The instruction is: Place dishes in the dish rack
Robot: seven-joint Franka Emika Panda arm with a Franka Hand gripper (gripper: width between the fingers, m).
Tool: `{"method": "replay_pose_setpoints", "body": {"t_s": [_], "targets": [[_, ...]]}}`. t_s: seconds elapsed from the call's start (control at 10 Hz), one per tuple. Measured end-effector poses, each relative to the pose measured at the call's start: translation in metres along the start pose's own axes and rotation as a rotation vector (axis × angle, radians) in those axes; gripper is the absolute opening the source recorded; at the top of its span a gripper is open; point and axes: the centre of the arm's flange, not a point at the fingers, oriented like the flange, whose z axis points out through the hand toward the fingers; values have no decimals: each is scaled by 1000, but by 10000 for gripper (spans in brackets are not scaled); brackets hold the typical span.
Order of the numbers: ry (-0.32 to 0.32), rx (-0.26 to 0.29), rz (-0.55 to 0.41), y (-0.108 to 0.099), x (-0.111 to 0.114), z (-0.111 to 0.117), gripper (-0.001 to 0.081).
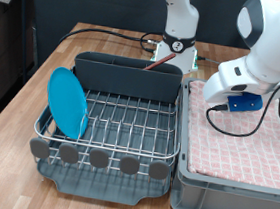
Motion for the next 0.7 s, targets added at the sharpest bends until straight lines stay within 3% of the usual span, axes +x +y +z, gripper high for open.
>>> {"method": "replay_pose_setpoints", "body": {"t_s": [0.7], "targets": [[2, 20, 33, 15, -3, -50, 72]]}}
